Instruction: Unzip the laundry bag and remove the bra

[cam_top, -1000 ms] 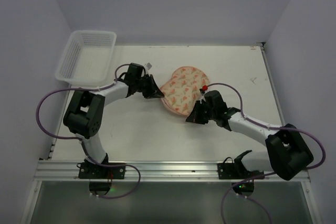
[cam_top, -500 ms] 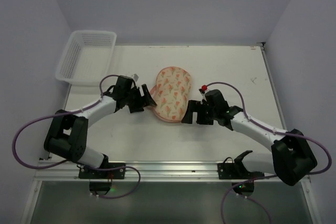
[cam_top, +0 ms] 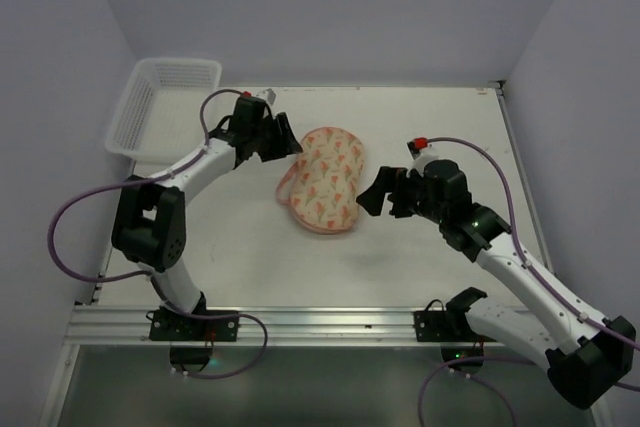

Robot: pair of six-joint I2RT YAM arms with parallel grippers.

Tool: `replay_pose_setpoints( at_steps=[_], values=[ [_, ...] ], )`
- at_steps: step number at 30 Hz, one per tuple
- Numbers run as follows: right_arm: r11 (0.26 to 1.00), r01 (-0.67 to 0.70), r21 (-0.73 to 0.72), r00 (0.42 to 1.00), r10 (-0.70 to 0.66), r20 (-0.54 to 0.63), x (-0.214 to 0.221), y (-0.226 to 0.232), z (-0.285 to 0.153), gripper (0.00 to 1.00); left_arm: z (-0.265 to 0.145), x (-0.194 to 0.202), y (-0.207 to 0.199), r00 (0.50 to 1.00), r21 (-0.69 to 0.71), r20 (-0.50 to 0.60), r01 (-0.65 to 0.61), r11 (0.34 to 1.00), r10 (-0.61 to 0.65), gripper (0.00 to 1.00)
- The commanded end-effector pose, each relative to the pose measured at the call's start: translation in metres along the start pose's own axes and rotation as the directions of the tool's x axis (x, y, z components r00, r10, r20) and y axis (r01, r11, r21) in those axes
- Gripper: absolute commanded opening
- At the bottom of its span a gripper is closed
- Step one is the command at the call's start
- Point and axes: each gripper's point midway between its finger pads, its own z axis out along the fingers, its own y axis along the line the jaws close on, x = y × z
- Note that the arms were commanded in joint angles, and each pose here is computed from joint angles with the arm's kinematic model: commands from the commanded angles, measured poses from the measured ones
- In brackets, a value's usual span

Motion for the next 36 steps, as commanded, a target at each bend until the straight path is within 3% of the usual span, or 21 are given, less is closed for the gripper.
replay_pose_setpoints(
  at_steps=[1,12,22,30,36],
  values=[
    [1.000,0.023,0.009,0.998,-0.023,0.065,-0.019,0.004,-0.013,0.99,0.018,0.001,0.008,0.998,-0.023,-0.036,-0.044,0.999,0.043,0.54],
    [0.999,-0.027,0.019,0.998,0.026,0.053,-0.008,-0.002,-0.012,0.99,0.041,0.038,0.019,0.985,-0.098,-0.120,-0.134,0.986,0.122,0.48],
    [0.999,-0.047,0.015,0.997,0.046,0.060,-0.007,-0.003,-0.009,0.99,0.049,0.041,0.034,0.980,-0.180,-0.125,-0.176,0.968,0.155,0.39],
    [0.998,-0.053,0.020,0.997,0.051,0.060,-0.007,-0.005,-0.007,0.99,0.048,0.042,0.032,0.977,-0.178,-0.131,-0.191,0.965,0.169,0.01],
    [0.999,-0.047,0.026,0.996,0.045,0.077,-0.011,-0.005,-0.009,0.99,0.039,0.031,0.015,0.979,-0.135,-0.100,-0.190,0.972,0.177,0.00]
  ],
)
